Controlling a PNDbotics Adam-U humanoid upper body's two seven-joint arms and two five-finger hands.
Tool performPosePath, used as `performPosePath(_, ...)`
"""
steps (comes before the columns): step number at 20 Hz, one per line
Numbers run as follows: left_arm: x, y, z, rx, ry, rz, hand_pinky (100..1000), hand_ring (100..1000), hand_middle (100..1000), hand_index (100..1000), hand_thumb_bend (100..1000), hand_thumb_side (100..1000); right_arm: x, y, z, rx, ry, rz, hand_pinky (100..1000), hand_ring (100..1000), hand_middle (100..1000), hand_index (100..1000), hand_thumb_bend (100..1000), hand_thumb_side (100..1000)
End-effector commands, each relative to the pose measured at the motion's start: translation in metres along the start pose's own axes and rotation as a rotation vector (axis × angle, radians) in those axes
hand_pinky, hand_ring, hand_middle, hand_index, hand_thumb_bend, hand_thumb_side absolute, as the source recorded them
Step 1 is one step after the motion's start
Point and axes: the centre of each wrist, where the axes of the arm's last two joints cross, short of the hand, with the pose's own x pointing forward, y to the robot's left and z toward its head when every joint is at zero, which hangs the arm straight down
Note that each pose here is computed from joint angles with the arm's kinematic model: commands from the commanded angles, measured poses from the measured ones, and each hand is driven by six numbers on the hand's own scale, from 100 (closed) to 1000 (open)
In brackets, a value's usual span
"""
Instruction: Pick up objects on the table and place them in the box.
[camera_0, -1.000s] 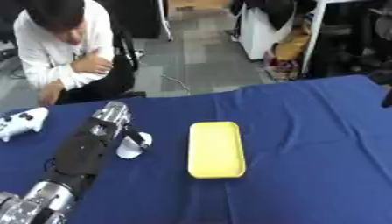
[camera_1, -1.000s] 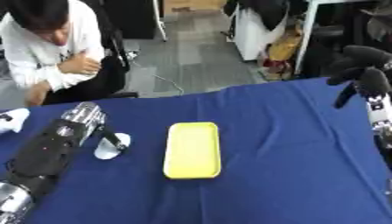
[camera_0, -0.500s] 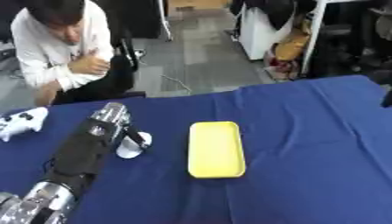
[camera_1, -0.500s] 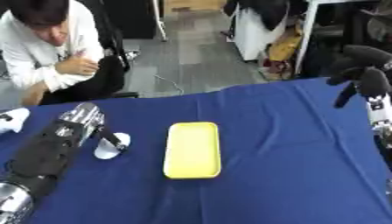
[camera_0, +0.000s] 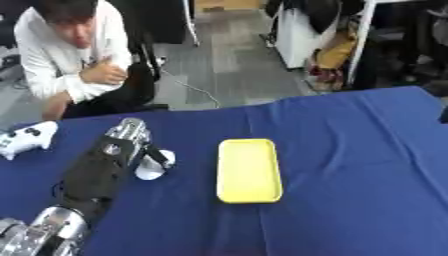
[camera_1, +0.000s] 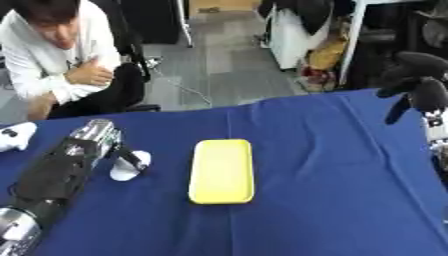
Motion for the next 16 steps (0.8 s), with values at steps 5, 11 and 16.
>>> performPosePath(5, -0.0105, 0.0075, 0.0035, 0.012, 0.022, 0.016, 545, 200, 189, 782, 560, 755, 0.0068, -0.0048, -0.0073, -0.01, -0.04, 0.01, 373, 587, 642, 827, 100, 870)
performPosePath(11, -0.0102, 0.01, 0.0057, 0.074, 0.04, 0.016, 469, 133, 115, 470, 136, 845, 0.0067, -0.0048, -0.0071, -0.009, -0.039, 0.011, 372, 587, 642, 827, 100, 870)
performPosePath(16, -0.009, 0.012, 0.0076, 0.181, 0.045, 0.003, 355, 100, 100, 337, 100, 882, 0.0066, -0.0048, -0.0069, -0.009, -0.038, 0.012, 372, 587, 642, 827, 100, 870)
